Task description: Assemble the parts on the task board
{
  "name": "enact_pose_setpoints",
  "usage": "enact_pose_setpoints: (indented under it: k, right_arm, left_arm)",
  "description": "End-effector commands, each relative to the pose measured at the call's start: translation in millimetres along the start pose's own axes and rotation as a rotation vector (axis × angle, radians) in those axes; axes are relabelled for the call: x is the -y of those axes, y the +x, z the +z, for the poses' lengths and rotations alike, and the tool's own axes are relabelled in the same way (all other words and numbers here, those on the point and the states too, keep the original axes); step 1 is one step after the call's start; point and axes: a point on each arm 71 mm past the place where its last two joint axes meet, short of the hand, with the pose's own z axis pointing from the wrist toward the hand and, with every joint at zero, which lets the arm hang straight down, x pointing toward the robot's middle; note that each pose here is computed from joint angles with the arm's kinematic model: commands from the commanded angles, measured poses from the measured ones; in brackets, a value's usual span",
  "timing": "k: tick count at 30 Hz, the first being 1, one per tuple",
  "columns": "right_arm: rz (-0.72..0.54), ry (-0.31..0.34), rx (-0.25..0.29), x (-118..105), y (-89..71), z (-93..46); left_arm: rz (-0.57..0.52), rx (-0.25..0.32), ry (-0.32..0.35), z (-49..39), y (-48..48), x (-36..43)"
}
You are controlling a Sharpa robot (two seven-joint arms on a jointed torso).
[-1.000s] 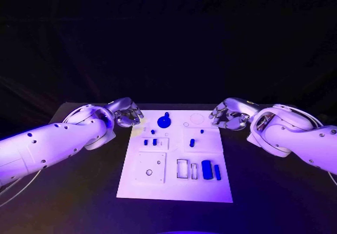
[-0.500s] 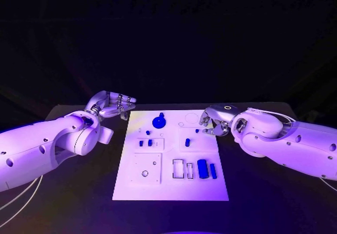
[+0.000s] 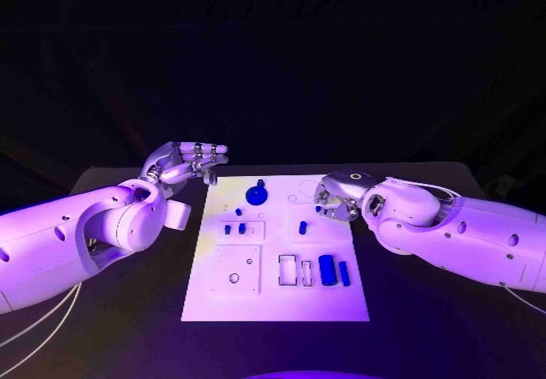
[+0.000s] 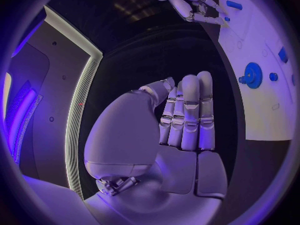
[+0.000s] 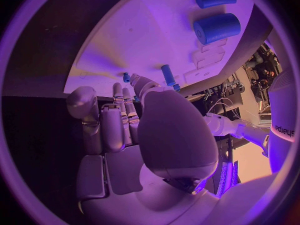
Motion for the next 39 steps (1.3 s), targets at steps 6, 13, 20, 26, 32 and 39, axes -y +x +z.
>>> enact_pose_setpoints:
  k: [6,13,20,26,32,39]
  right_arm:
    - [-0.017,0.001,-0.007,-2,6.4,4.8]
    - [-0.014,-0.005,-0.011,-5,9.6,8.1]
    - [-0.015,-0.003,-0.024,-4,12.8,9.2]
    - [-0.019,0.000,-0.042,-4,15.0,9.9]
    - [-0.023,0.004,-0.060,-4,17.3,11.2]
    - [-0.025,0.005,-0.063,-6,19.0,12.0]
  left_arm:
    - [-0.061,-0.026,0.029,-0.6,4.3,3.4]
    - [-0.062,-0.027,0.032,-0.6,4.6,3.7]
    - [-0.063,-0.030,0.029,-0.4,4.1,3.3]
    - [-0.065,-0.035,0.024,-0.4,4.5,3.0]
    - [-0.066,-0.039,0.019,-0.2,4.7,2.6]
    - [-0.067,-0.041,0.014,0.0,5.1,2.2]
